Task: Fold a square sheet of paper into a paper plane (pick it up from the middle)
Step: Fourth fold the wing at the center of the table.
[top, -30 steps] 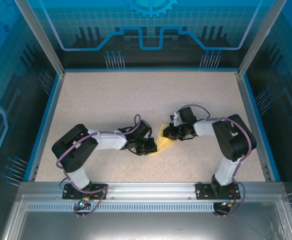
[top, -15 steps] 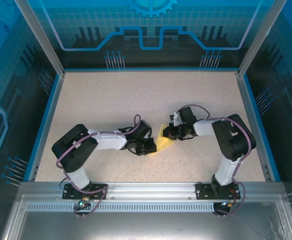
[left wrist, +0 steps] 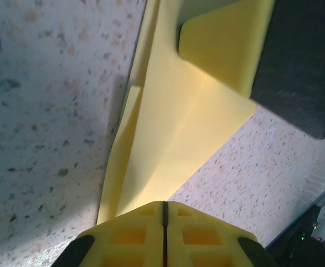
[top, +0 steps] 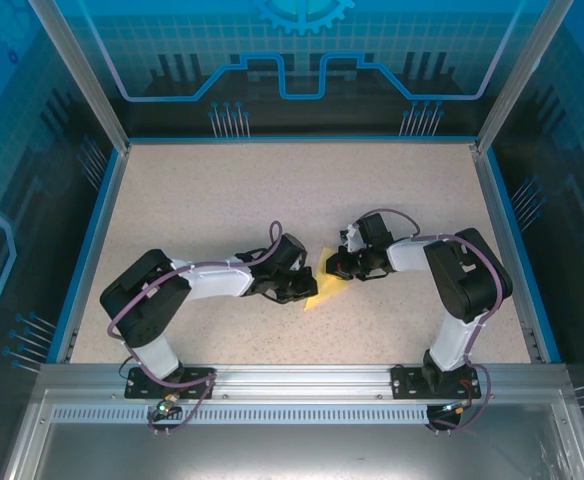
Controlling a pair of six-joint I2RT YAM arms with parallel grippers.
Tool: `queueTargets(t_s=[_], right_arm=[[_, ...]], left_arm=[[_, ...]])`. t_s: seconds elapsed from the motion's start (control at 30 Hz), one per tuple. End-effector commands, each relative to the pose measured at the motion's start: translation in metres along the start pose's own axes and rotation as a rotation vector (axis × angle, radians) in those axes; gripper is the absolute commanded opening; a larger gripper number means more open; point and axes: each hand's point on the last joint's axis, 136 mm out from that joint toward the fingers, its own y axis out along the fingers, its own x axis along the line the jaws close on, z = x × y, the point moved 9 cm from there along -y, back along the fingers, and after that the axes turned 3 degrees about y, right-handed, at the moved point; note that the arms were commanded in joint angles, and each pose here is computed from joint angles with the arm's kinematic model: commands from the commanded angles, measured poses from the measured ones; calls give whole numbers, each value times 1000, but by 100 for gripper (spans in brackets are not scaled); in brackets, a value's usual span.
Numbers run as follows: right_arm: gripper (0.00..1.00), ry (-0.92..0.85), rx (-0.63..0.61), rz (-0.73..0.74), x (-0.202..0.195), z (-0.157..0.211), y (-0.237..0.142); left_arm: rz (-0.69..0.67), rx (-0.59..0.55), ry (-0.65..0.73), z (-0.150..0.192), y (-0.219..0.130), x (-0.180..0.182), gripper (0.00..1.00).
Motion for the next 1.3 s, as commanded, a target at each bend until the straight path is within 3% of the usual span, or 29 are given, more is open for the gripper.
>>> queueTargets(t_s=[0.0,0.33,0.6,0.73,1.03,1.27], right_arm=[[2,99,61,219,-43,23,11],[3,88,56,201,-38,21,8],[3,-80,18,14,13,10,-13],[4,-129,54,-4,26,21,-12],[4,-100,128,10,14,39,10],[3,-41,135,103,-14,39,16]], left_arm=[[-25,-12,-2,-6,5,1,6],[-122,71,-49,11,15,28,0],[-188,95,-61,20,20,43,0],[-191,98,-58,19,22,42,0],[-196,101,-54,18,23,40,0],[-159,98,-73,17,21,37,0]])
